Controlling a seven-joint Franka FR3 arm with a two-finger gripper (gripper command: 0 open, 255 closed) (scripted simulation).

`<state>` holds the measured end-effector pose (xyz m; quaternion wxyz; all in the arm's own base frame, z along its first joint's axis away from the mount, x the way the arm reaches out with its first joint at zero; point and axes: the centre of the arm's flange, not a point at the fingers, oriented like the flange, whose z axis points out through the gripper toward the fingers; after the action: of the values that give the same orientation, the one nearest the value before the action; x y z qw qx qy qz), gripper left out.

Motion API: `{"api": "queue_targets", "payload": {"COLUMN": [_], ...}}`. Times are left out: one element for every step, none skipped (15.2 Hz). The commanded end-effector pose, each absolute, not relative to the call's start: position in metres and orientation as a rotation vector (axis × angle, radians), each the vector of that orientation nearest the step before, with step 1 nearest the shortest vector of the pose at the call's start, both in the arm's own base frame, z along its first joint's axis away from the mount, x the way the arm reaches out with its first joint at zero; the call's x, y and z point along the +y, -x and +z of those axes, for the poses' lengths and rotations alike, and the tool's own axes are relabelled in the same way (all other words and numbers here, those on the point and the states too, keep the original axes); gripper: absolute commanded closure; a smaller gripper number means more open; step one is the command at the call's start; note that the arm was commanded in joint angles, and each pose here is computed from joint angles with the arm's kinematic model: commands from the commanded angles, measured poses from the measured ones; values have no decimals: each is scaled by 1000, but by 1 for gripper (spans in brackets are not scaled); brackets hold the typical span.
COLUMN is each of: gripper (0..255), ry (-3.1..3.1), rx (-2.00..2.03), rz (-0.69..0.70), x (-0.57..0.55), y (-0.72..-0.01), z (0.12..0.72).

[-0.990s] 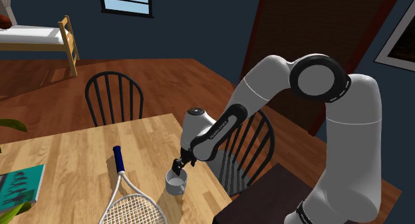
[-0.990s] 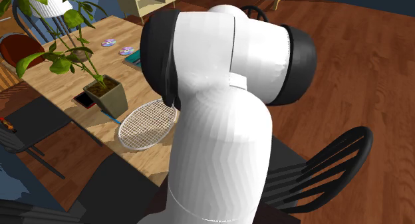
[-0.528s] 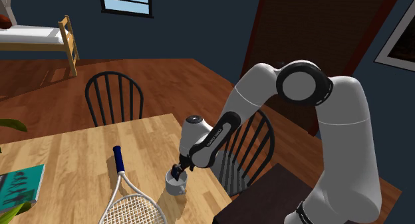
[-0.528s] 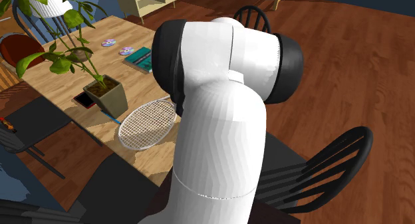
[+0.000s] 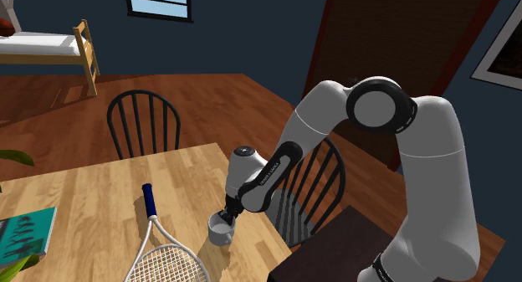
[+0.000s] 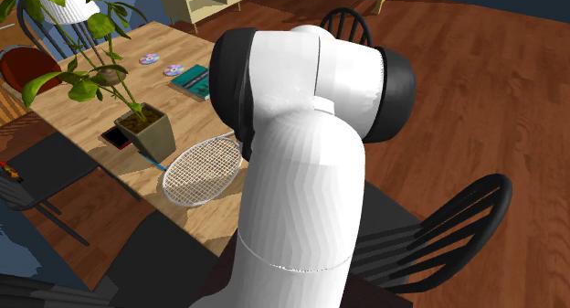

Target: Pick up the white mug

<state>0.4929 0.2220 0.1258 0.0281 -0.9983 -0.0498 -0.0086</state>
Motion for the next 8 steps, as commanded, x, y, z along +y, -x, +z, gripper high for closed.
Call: {"api": "queue_targets", "payload": {"gripper": [255, 255, 255, 255, 255, 255, 255, 255], "ry": [3081, 3081, 3081, 3081, 3081, 3081, 3081, 3081], "rx": [-154, -154, -154, -154, -154, -154, -154, -154], "rz": [-26, -26, -26, -26, -26, -26, -26, -26], "x": [222, 222, 222, 222, 222, 222, 222, 222], "y": [-493, -493, -493, -493, -493, -493, -493, -493], "z": [126, 126, 126, 131, 137, 142, 147, 152]}}
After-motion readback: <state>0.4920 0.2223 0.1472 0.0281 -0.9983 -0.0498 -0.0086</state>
